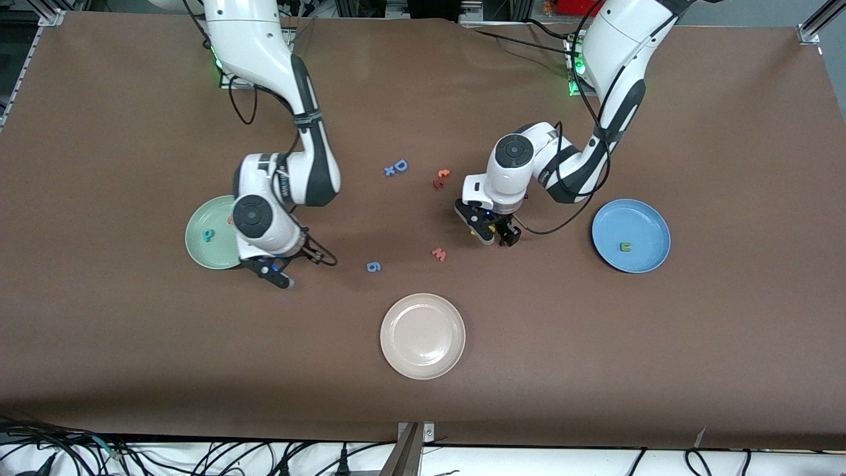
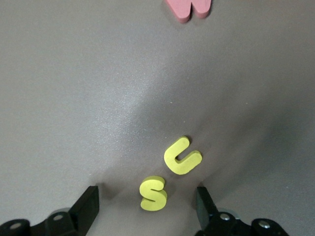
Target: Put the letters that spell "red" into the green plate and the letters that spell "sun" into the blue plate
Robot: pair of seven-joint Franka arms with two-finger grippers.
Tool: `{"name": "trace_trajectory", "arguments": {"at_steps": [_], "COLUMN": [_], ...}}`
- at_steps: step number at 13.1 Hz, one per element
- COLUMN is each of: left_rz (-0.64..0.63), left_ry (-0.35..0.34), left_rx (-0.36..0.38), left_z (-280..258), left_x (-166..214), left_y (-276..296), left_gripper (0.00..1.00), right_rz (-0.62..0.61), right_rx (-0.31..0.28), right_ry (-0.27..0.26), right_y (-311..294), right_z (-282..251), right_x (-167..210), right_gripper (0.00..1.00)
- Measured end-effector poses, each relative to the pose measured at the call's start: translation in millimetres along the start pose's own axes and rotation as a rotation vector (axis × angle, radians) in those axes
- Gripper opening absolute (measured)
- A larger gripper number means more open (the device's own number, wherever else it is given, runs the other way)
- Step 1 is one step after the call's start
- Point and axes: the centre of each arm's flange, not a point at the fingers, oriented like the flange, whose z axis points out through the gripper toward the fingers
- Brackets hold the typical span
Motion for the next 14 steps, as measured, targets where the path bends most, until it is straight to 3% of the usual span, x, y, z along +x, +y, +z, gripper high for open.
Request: {"name": "trace_trajectory", "arguments": {"at_steps": [3,4,6,8,10,11,14], "left_rz": [0.001,0.002,0.001,-0.004,-0.007,-0.010,-0.014], "left_ry": [0.003,0.007,0.010,0.019,0.021,0.024,0.027], "left_rx": [0.000,-0.001,0.000,0.004,0.006,0.009,0.011], "left_z": [0,-1,-1,-2,-3,-4,-5], "left_x": [0,1,1,2,3,3,3], "left_y": [1,1,1,-3,-5,-8,-10], "left_gripper": [0.84,0.74,0.69,0.45,0.39,0.28,0.26], "right_rz": [-0.105,-0.137,-0.182,-0.217,-0.239,-0.240,-0.236], "right_rx": [-0.037,-0.046,-0.060,-0.073,-0.077,-0.076,-0.070], "right_ry": [-0.050,-0.066,-0.099,-0.135,-0.147,-0.150,-0.152], "right_y": [50,65,89,109,128,136,148], "right_z": [-25,-29,-23,-5,7,9,10], "right_x": [30,38,45,45,50,54,61], "right_gripper": [0.09,0.09,0.09,0.09,0.09,0.09,0.35]}}
